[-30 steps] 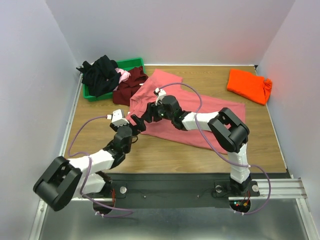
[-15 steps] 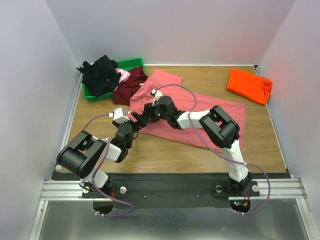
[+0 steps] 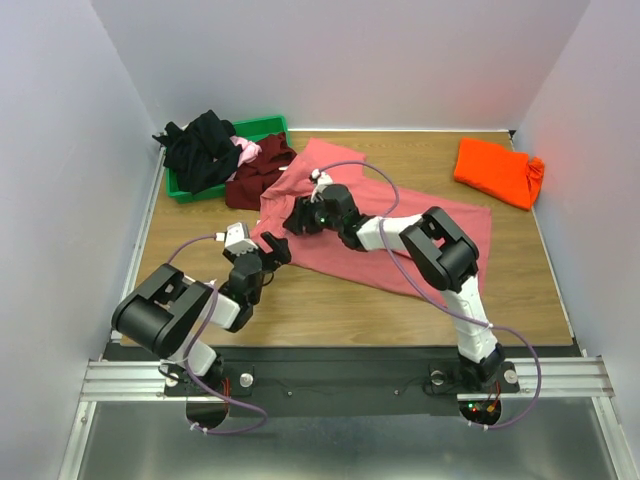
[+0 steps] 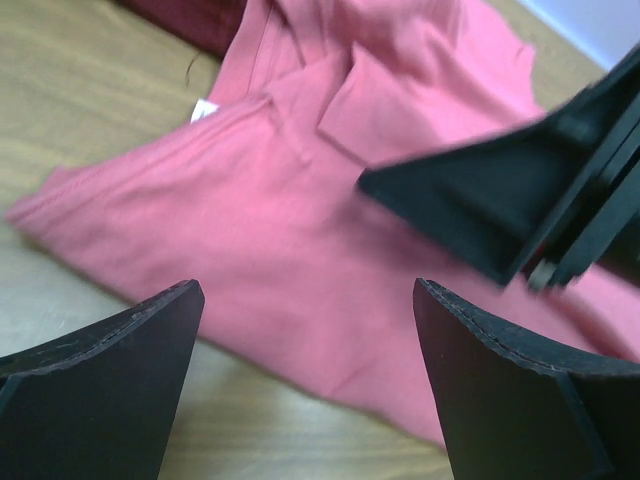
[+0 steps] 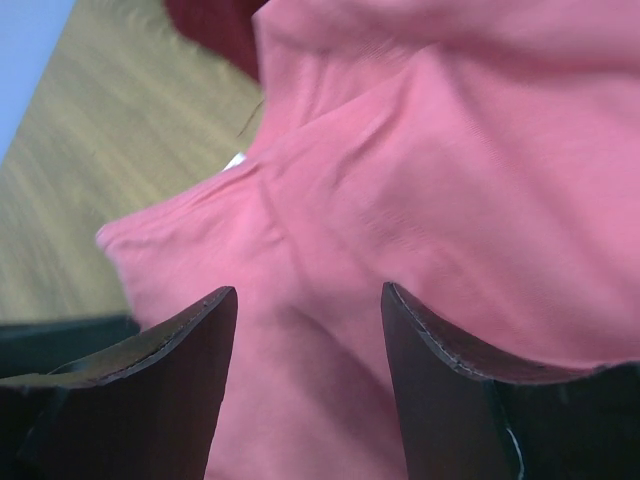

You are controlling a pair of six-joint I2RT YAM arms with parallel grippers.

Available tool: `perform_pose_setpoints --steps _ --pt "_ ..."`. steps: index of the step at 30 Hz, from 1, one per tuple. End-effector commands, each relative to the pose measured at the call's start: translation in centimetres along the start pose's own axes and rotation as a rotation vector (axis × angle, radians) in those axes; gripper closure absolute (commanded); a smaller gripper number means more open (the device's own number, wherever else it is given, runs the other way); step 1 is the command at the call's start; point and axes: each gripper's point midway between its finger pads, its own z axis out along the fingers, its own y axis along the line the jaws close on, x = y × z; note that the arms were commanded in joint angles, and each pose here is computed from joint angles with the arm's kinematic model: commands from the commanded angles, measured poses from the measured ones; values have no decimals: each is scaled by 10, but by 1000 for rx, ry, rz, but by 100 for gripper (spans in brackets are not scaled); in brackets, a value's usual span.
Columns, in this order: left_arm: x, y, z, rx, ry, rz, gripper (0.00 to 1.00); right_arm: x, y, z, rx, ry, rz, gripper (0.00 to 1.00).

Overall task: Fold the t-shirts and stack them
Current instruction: Fold the tshirt

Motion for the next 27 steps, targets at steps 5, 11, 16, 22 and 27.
perform_pose_setpoints --steps 5,11,16,22,27 --pt "-5 -3 -12 23 -1 -13 2 -71 -40 5 45 -183 37 34" --pt "-3 -2 -14 27 9 -15 2 -107 -57 4 87 -268 19 34" --pt "-2 -2 -17 34 13 -21 2 -134 -68 -9 152 -336 -1 35" --pt "-4 -4 -17 42 10 -18 2 -138 -57 -42 161 -347 -36 34" --pt "-16 -12 -16 48 -17 9 2 -120 -61 -100 257 -350 -27 34"
